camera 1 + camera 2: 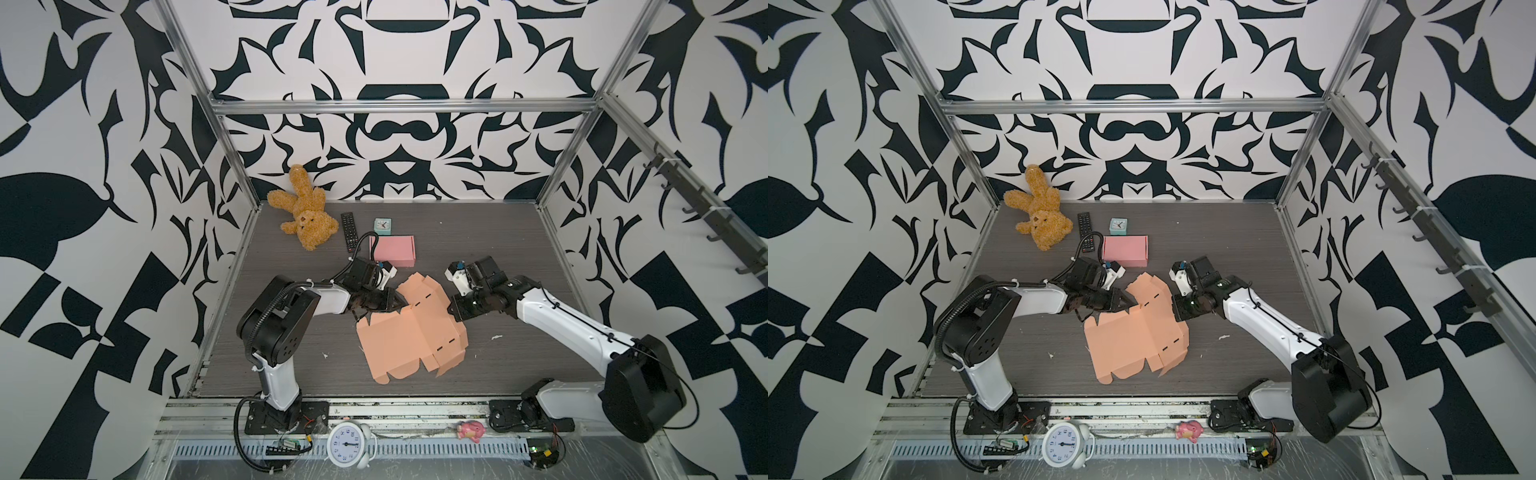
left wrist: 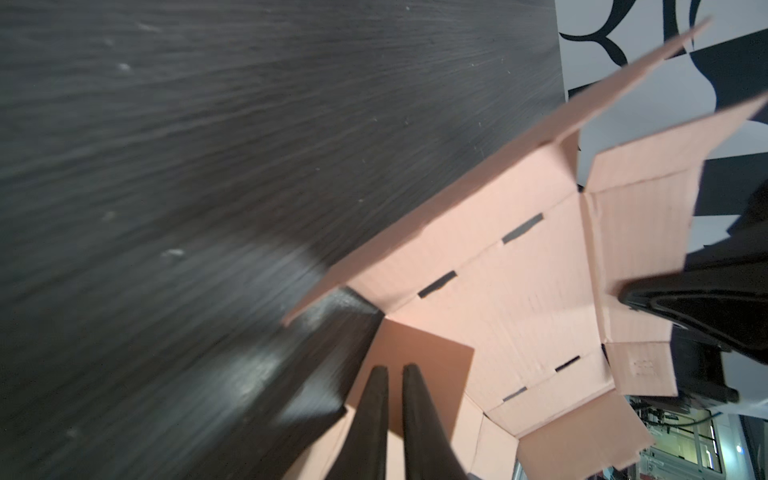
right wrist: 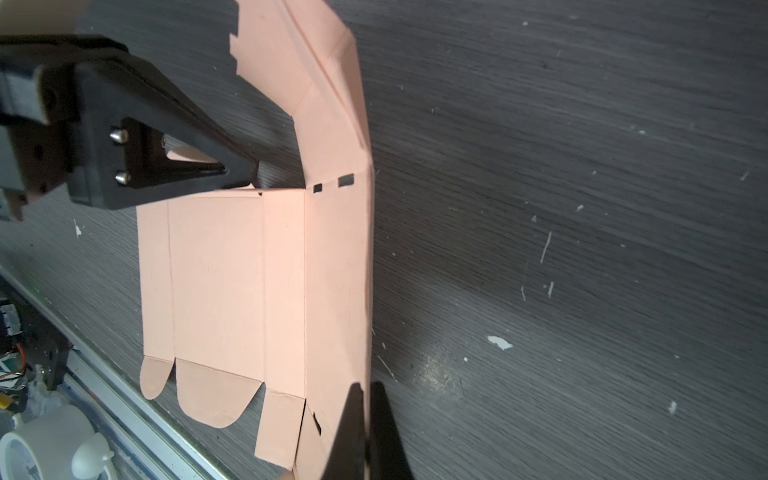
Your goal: Fold the paper box
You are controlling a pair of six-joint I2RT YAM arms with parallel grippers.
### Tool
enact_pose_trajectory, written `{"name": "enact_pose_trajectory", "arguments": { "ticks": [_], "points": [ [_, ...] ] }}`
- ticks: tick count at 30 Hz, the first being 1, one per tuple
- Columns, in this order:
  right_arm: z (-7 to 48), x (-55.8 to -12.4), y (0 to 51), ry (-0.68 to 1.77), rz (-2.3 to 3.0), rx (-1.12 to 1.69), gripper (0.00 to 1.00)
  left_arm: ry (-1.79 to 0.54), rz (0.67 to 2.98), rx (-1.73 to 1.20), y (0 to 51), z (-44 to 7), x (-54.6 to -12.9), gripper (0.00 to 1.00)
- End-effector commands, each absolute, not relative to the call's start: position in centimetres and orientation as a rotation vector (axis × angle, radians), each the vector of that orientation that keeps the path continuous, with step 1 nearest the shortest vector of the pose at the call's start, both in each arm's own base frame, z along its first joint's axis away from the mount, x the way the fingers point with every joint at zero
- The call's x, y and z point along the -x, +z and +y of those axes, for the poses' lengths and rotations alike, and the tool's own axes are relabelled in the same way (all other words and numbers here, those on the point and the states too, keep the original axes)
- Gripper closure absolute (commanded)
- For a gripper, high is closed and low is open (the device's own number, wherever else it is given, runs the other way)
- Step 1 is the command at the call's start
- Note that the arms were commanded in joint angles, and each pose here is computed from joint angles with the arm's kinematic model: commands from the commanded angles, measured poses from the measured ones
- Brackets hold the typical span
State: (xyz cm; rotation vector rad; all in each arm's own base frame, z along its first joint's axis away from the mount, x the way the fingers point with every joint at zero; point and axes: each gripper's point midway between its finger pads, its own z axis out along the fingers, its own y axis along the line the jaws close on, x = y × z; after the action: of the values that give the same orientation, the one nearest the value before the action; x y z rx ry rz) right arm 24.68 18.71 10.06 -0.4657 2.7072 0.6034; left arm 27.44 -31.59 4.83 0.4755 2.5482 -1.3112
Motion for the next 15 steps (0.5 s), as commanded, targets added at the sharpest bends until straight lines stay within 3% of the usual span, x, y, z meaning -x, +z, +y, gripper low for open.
{"name": "enact_pose_trajectory", "arguments": {
  "ticks": [1, 7, 15],
  "points": [
    [19.2, -25.7, 11.5, 0.572, 2.656, 0.496, 1.00, -1.336, 2.549, -0.517, 5.0, -31.9, -25.8, 0.87],
    [19.4, -25.5, 11.5, 0.519, 2.651, 0.546, 1.00, -1.328, 2.561, -0.523, 4.7, -31.8, -24.9, 0.87],
    [19.9, -24.8, 11.5, 0.449, 2.631, 0.638, 1.00, -1.281, 2.508, -0.454, 7.3, -30.5, -27.4, 0.91]
  ]
}}
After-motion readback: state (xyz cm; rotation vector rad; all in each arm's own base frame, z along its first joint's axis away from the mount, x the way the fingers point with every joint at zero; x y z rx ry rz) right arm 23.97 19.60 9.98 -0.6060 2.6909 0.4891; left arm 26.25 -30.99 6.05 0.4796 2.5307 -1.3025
